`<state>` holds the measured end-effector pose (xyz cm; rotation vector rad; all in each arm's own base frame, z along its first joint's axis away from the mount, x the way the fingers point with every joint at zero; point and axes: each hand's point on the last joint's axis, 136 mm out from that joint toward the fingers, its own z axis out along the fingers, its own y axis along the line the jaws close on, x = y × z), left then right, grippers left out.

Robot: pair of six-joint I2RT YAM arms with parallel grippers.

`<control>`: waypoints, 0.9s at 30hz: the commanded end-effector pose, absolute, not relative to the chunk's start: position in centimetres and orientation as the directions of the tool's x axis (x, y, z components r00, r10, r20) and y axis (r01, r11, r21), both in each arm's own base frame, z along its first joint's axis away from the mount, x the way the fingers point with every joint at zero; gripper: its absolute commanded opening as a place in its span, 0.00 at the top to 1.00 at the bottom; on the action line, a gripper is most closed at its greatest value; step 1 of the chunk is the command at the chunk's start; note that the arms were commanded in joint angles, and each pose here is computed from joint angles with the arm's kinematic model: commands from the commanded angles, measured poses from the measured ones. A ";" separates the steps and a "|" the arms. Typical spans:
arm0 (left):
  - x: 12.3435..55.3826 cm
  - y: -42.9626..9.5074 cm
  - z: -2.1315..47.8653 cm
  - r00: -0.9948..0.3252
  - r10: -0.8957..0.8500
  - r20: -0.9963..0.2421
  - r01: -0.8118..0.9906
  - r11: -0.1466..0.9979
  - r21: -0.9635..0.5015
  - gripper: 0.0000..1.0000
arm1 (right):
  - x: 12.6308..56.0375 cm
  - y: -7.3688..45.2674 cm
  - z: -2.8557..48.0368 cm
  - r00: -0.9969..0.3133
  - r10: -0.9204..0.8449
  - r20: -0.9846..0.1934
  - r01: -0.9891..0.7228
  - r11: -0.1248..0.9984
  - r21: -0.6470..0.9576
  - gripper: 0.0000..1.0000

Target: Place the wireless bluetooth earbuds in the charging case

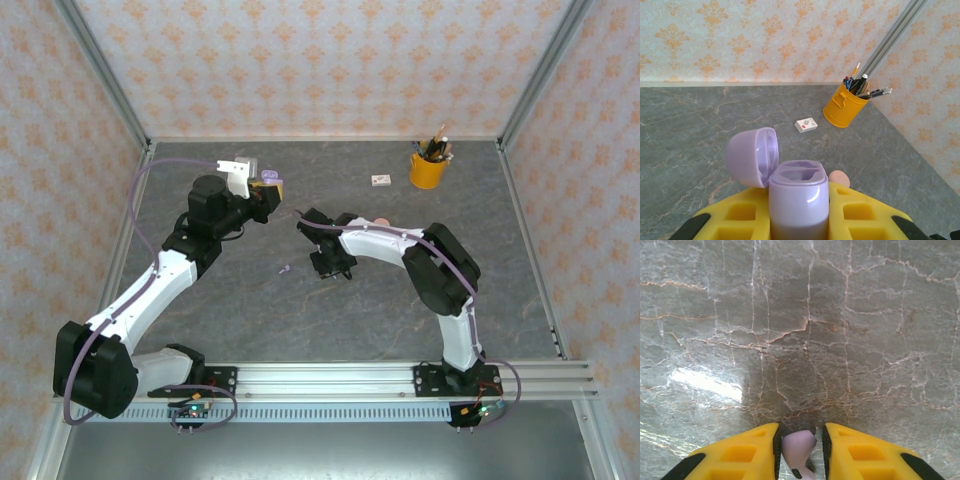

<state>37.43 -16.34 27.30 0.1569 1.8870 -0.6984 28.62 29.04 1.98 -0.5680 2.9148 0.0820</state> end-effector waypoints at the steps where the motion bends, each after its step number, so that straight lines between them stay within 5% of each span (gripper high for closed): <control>1: 37.1 -16.4 28.5 -0.396 -0.209 -0.894 0.430 0.818 -0.382 1.00 | 27.4 27.4 1.2 -0.919 -0.372 -0.128 -0.373 0.928 -0.017 0.74; 9: 37.1 -16.4 28.9 -0.391 -0.212 -0.896 0.435 0.815 -0.383 1.00 | 27.3 27.4 1.4 -0.920 -0.369 -0.131 -0.371 0.928 -0.007 0.79; 15: 37.0 -16.4 29.0 -0.390 -0.213 -0.896 0.437 0.813 -0.384 1.00 | 27.2 27.3 1.7 -0.920 -0.367 -0.138 -0.370 0.929 -0.010 0.71; 27: 37.0 -16.4 29.2 -0.386 -0.216 -0.897 0.438 0.812 -0.385 1.00 | 26.6 27.1 1.8 -0.925 -0.356 -0.135 -0.360 0.933 0.010 0.72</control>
